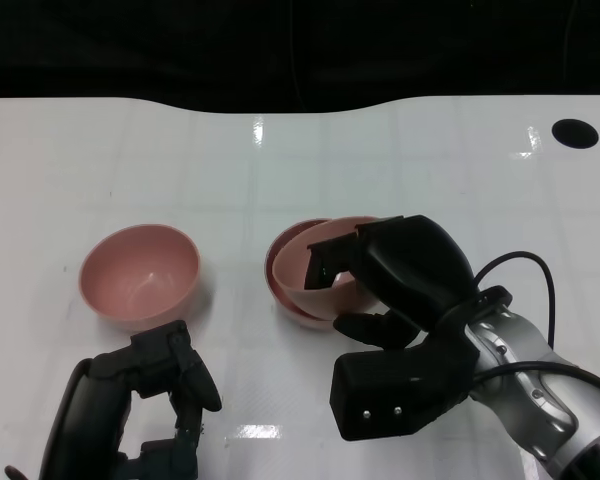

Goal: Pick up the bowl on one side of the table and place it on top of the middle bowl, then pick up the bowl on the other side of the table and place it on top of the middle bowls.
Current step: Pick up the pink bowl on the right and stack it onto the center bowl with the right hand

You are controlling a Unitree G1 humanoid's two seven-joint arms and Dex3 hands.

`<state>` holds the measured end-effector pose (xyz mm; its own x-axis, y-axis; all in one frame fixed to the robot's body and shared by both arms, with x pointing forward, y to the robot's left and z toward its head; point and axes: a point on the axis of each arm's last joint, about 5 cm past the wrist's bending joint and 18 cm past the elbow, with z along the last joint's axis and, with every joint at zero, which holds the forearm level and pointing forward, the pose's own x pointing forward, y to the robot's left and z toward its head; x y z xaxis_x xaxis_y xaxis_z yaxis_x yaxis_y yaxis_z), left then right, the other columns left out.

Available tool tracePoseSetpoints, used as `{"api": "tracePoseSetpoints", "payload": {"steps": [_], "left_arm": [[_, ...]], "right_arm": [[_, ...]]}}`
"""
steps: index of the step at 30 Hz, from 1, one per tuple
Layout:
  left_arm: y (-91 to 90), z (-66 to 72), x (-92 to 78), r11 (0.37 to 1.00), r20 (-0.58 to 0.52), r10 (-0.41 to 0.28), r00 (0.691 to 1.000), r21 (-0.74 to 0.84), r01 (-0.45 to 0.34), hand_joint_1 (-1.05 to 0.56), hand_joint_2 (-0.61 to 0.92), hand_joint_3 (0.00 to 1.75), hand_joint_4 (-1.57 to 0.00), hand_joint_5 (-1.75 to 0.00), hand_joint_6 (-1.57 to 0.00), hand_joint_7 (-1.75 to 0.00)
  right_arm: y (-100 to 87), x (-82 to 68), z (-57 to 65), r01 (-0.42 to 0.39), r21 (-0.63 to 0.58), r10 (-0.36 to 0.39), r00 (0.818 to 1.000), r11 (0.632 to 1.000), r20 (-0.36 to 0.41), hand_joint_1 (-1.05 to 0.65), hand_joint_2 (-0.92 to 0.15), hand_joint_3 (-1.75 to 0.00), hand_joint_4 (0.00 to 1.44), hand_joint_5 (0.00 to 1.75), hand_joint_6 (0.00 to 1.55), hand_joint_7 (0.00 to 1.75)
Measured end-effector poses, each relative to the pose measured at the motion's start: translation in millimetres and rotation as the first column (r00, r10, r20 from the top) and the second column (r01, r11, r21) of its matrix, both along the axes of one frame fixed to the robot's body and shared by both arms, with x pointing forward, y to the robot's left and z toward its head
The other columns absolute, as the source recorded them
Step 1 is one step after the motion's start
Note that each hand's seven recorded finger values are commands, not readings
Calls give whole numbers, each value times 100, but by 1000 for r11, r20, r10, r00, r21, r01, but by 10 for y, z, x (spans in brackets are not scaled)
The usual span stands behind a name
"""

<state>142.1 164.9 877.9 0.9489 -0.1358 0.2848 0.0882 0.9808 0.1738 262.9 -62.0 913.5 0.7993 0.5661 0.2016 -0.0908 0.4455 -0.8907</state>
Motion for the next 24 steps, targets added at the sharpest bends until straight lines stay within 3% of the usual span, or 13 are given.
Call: {"api": "tracePoseSetpoints", "payload": {"steps": [5,8,9,10,11,12,13,15,16,19,22,24], "left_arm": [[-6,5,-10,1000,1,-2,1000,0,2,-6,27,155,-88,-173,-86,-151],[-7,2,-14,1000,-1,-2,1000,0,2,-6,27,155,-88,-173,-86,-151],[-7,2,-14,1000,-1,-2,1000,0,2,-6,27,155,-88,-173,-86,-152],[-8,2,-14,1000,-1,-3,1000,0,3,-6,27,155,-89,-173,-86,-152],[-8,2,-14,1000,-1,-3,1000,1,3,-6,26,155,-89,-173,-86,-152],[-9,2,-14,1000,-1,-3,1000,2,3,-6,26,155,-89,-173,-86,-152],[-9,2,-14,1000,-1,-4,1000,2,4,-6,26,156,-89,-173,-86,-152],[-10,2,-15,1000,-1,-4,1000,4,4,-5,26,156,-89,-173,-86,-152],[-11,2,-15,1000,-1,-5,1000,7,5,-5,26,157,-89,-173,-87,-152],[-12,3,-16,1000,-1,-5,1000,9,5,-5,26,157,-89,-173,-87,-152],[-13,3,-16,1000,-1,-6,1000,9,6,-6,25,157,-89,-173,-86,-152],[-14,3,-16,1000,-1,-6,1000,9,6,-7,25,157,-89,-173,-86,-151]], "right_arm": [[15,9,-140,14,-4,-15,1000,1000,-26,-21,-53,-70,96,175,120,21],[20,10,-204,27,2,-27,999,1000,-42,-20,-57,-66,94,175,124,20],[32,10,-223,29,15,-29,999,999,-37,-20,-49,-92,92,175,116,51],[42,8,-243,34,27,-33,999,999,-32,-21,-45,-103,89,175,100,81],[52,4,-261,38,38,-37,999,999,-28,-22,-44,-108,87,175,91,97],[57,0,-280,43,44,-42,999,998,-26,-23,-46,-99,82,165,84,96],[62,-4,-291,46,46,-45,999,998,-25,-26,-52,-84,73,151,76,84],[74,-5,-296,45,43,-44,999,998,-23,-29,-66,-60,67,131,74,55],[82,-3,-293,44,40,-43,999,998,-22,-33,-72,-47,58,109,68,36],[100,-2,-295,28,13,-28,1000,1000,-6,-46,-89,-17,39,68,57,9],[115,-14,-310,7,-8,-7,1000,1000,18,-57,-92,-16,25,59,47,1],[112,-14,-308,-1,-20,2,1000,1000,25,-62,-92,-19,15,62,41,1]]}}
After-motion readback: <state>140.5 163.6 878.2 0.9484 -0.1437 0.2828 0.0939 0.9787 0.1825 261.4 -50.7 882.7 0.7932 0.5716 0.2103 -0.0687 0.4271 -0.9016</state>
